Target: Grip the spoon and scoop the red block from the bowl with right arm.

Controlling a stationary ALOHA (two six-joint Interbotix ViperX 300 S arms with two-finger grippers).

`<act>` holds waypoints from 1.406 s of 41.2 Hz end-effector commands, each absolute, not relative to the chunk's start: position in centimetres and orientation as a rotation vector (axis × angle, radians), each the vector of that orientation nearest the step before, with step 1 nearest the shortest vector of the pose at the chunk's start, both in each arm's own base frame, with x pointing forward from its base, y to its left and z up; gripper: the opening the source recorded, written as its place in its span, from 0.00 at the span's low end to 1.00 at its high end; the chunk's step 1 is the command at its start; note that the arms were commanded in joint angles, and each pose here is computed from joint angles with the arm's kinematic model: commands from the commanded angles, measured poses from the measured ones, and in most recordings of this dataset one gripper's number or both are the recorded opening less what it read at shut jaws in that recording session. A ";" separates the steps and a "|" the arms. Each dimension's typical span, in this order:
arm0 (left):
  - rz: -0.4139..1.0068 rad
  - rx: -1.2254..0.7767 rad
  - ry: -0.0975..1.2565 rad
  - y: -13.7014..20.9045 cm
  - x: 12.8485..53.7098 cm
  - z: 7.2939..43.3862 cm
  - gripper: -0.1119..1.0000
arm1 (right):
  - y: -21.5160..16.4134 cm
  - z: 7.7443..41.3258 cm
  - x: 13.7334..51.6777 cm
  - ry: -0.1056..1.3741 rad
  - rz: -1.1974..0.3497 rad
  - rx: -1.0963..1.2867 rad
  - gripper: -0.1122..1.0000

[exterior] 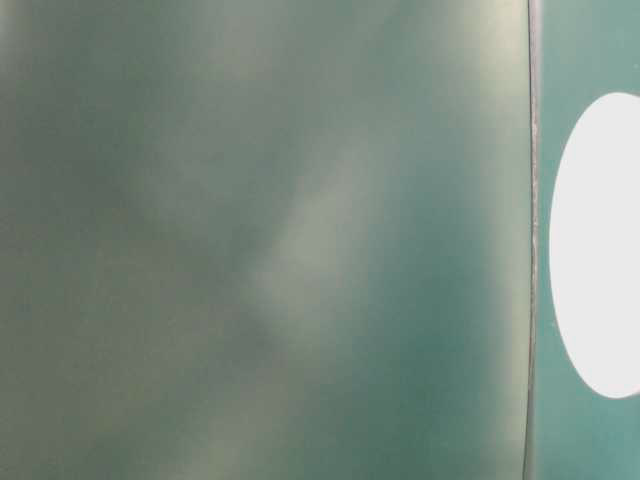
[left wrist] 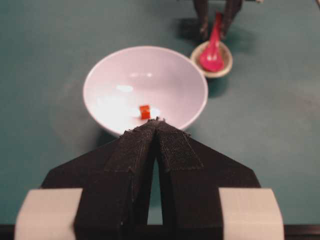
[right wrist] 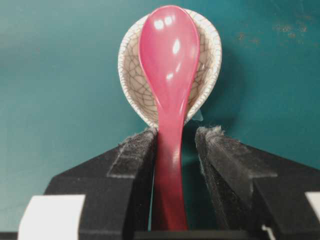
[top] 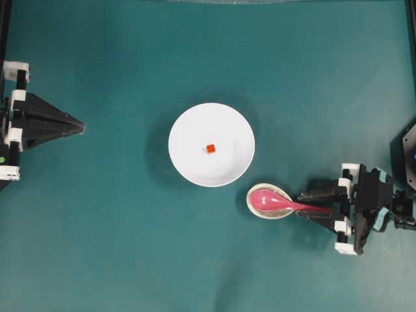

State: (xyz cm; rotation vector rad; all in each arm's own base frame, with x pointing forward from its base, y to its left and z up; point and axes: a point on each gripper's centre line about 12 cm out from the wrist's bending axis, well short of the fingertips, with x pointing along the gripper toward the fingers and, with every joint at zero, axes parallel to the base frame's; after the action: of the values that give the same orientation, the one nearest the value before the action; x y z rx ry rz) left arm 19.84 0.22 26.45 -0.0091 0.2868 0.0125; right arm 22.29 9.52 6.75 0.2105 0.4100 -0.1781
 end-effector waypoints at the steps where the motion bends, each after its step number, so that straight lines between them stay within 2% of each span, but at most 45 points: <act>1: 0.014 -0.008 0.275 0.3 20.1 27.0 0.10 | 9.8 7.0 22.3 0.400 -0.171 0.219 0.49; 41: 0.014 -0.009 0.296 0.3 20.0 26.8 0.10 | 10.0 8.1 22.2 0.386 -0.108 0.055 0.49; 58: 0.014 -0.009 0.298 0.3 20.0 26.8 0.10 | 10.0 7.5 21.9 0.439 -0.099 0.050 0.49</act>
State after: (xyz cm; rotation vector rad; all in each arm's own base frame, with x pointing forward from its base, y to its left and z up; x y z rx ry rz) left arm 19.75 0.22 26.16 -0.0092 0.3129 0.0127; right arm 21.79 9.77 7.08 0.0369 0.4490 -0.1102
